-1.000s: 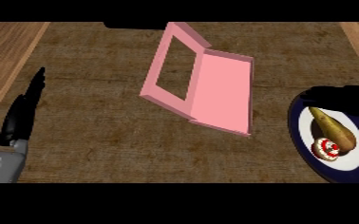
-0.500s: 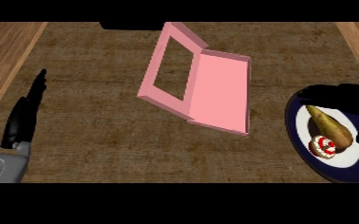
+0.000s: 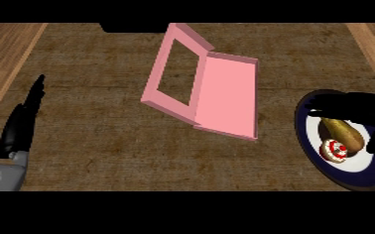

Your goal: Pick the pear from the plate and place it in the cardboard box

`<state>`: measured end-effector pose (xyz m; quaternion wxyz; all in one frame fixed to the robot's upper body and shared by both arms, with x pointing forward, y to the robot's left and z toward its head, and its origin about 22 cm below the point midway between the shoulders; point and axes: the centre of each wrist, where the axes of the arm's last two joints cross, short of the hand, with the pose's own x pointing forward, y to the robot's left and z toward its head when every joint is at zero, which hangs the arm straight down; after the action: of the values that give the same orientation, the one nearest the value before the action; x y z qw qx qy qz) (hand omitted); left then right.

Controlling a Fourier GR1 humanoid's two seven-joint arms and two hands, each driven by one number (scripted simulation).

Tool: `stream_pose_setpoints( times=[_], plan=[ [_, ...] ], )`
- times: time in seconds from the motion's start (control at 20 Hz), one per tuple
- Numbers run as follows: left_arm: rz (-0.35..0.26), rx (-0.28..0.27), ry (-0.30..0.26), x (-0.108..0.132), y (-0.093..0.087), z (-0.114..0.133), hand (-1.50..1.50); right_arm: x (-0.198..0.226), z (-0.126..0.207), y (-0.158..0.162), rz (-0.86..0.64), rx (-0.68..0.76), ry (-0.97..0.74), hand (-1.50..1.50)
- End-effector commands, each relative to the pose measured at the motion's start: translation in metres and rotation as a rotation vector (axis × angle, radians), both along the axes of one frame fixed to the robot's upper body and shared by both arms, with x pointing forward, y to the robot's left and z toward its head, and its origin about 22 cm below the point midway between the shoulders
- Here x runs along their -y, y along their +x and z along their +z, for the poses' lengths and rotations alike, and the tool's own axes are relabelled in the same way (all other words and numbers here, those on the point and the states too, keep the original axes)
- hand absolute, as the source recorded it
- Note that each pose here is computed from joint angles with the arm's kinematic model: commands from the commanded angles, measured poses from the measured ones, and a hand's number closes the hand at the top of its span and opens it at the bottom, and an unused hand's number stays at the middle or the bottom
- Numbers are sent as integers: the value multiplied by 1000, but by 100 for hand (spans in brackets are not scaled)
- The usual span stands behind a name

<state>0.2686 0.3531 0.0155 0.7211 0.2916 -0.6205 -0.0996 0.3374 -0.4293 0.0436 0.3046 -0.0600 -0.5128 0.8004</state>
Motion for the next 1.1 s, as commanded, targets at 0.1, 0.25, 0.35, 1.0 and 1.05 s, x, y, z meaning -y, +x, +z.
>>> stream_pose_setpoints(
  times=[0.1,0.25,0.35,1.0,1.05],
  plan=[
    [6,-1,-10,-2,-13,-1,0,11,-8,-18,174,-41,34,-150],
    [8,-8,-13,-3,-9,-15,0,-4,-7,-7,144,-27,-38,-150],
    [-12,5,-4,-7,-15,8,0,-3,-18,-14,97,-17,-43,-150],
    [5,19,-12,-27,8,17,0,-30,-48,-7,109,217,127,150],
    [-3,-4,-7,-8,-7,-7,0,-22,-47,-9,98,235,130,150]
  ],
)
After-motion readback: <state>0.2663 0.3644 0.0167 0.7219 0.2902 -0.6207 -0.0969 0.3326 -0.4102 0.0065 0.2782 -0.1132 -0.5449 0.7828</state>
